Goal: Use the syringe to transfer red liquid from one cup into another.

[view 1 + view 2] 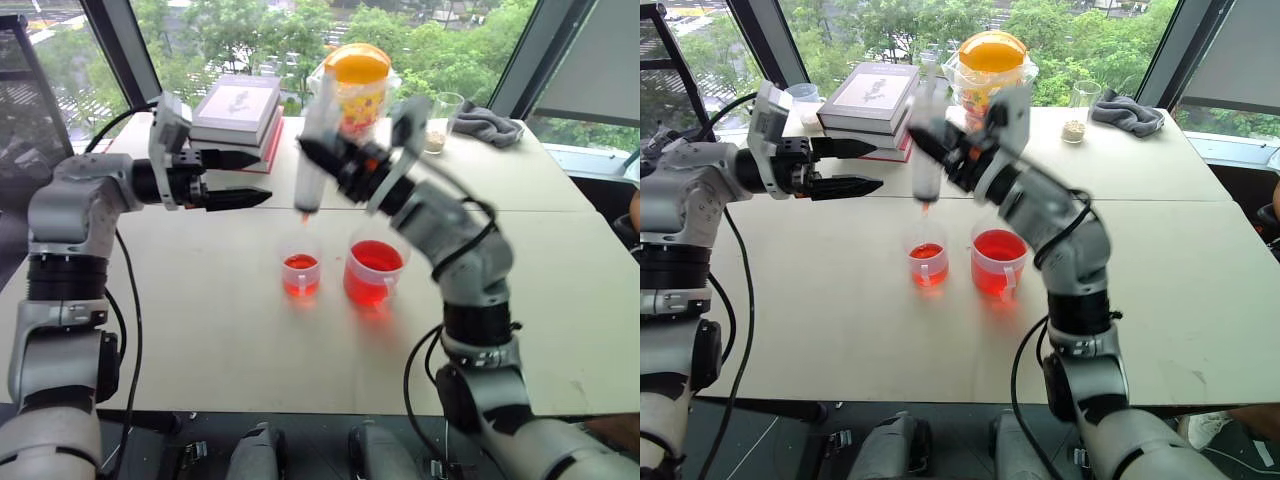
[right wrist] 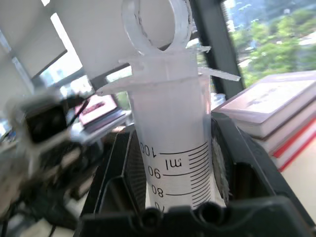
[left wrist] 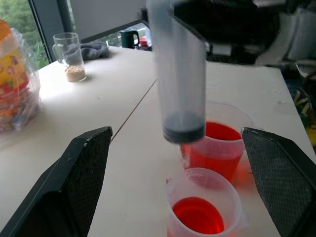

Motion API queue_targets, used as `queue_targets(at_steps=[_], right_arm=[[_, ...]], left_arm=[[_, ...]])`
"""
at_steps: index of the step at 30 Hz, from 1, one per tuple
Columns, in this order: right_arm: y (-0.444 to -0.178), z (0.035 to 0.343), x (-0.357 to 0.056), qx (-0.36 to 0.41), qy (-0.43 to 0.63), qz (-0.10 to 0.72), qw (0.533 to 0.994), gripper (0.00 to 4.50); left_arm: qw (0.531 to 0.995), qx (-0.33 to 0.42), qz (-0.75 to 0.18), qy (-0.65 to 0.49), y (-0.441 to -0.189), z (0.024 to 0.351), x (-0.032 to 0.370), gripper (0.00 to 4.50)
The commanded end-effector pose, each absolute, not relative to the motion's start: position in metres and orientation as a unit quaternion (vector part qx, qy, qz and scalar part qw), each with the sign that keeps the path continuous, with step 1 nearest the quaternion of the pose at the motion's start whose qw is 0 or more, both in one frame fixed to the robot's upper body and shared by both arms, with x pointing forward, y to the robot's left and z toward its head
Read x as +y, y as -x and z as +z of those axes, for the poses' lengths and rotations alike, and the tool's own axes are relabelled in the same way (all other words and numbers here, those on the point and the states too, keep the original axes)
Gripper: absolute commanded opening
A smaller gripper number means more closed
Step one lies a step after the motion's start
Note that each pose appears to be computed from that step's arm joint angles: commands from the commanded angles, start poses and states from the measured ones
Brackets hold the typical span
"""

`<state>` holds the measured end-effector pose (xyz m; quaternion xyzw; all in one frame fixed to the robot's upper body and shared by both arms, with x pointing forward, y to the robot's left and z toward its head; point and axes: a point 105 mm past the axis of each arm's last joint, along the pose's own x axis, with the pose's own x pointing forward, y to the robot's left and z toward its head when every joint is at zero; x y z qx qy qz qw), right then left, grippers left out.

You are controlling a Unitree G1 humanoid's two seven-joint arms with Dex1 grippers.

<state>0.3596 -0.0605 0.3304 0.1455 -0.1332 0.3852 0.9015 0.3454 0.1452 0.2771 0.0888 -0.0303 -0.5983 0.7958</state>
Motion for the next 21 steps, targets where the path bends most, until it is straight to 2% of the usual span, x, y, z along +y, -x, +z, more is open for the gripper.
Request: queue_targets(at_steps=[1, 3, 8, 13, 18, 21], right_arm=[[-0.365, 0.364, -0.113, -0.121, -0.172, 0.305, 0.929, 1.42], [-0.37, 0.365, -0.141, -0.063, -0.151, 0.261, 0.951, 1.42], [-0.376, 0.332, -0.199, 0.09, -0.094, 0.149, 0.98, 1.42], [-0.374, 0.262, -0.238, 0.257, -0.077, 0.075, 0.96, 1.42], [-0.365, 0.203, -0.26, 0.366, -0.063, 0.049, 0.927, 1.42], [-0.364, 0.178, -0.266, 0.399, -0.053, 0.043, 0.914, 1.42]], left_arm=[[0.78, -0.04, -0.617, -0.097, -0.339, 0.276, 0.133, 4.31], [0.772, -0.039, -0.627, -0.095, -0.338, 0.271, 0.126, 4.31], [0.76, -0.039, -0.643, -0.085, -0.336, 0.261, 0.114, 4.31], [0.752, -0.038, -0.653, -0.084, -0.332, 0.252, 0.104, 4.31], [0.754, -0.04, -0.651, -0.078, -0.33, 0.249, 0.101, 4.31], [0.756, -0.041, -0.649, -0.077, -0.328, 0.247, 0.1, 4.31]])
